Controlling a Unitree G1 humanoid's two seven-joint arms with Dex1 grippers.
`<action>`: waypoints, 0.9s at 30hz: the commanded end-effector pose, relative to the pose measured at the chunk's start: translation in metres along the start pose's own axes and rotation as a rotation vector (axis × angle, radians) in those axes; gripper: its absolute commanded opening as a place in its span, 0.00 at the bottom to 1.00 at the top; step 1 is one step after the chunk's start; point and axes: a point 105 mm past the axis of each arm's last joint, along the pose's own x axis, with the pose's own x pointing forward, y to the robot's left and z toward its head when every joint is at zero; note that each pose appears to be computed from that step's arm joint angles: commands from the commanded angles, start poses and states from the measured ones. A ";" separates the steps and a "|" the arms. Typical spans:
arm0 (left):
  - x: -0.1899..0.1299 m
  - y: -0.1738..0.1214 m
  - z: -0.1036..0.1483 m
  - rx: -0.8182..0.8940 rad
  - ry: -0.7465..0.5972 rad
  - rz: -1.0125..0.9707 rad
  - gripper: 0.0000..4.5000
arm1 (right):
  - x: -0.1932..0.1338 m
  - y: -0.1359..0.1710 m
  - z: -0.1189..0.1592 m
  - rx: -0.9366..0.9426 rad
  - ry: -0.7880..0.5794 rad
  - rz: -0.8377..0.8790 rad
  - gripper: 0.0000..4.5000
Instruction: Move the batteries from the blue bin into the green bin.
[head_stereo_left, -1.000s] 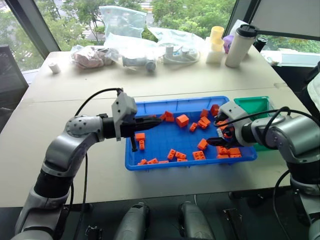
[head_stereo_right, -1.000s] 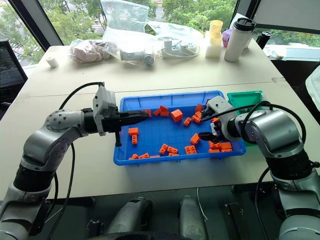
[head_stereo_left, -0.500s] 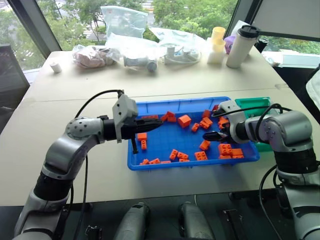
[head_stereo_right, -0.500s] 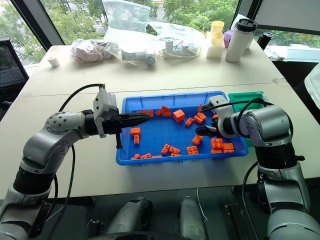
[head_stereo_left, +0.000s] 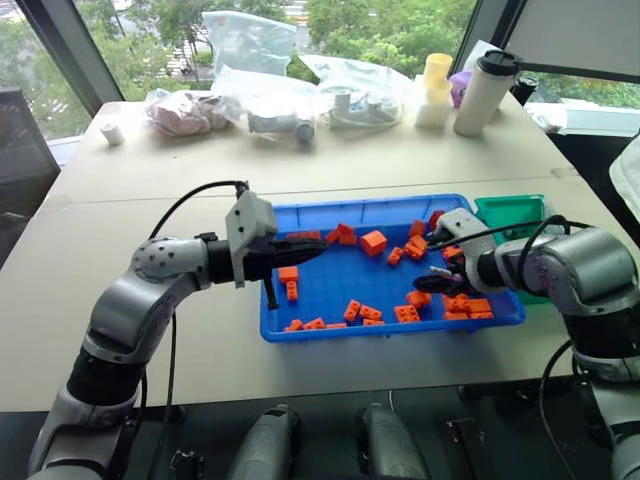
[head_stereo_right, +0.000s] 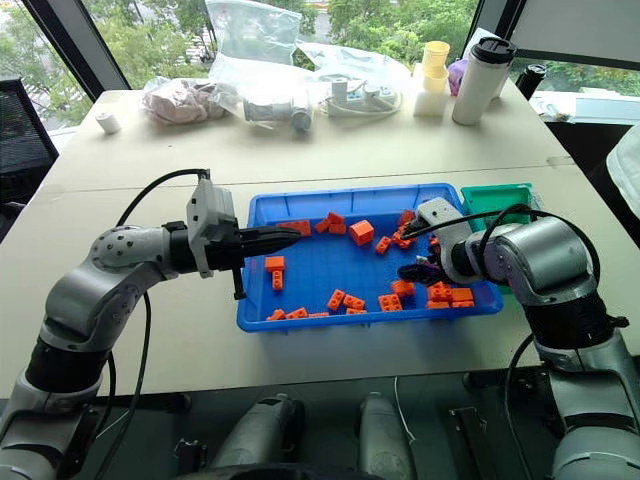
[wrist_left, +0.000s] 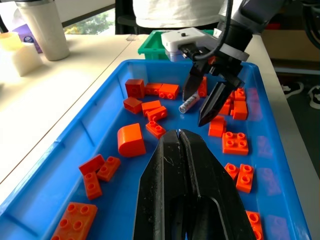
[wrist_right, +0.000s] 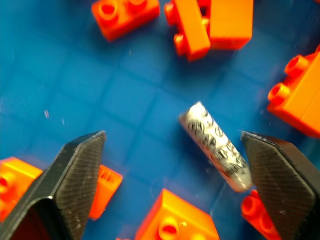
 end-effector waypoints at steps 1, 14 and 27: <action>0.000 0.000 0.011 0.037 -0.026 -0.002 0.00 | -0.006 -0.009 0.000 -0.068 0.000 -0.032 0.99; -0.001 0.001 0.010 0.044 -0.015 0.007 0.00 | 0.001 -0.006 0.002 -0.181 -0.015 -0.008 0.39; -0.005 0.003 0.009 0.040 -0.011 0.014 0.00 | -0.082 -0.061 0.068 -0.064 -0.309 -0.238 0.01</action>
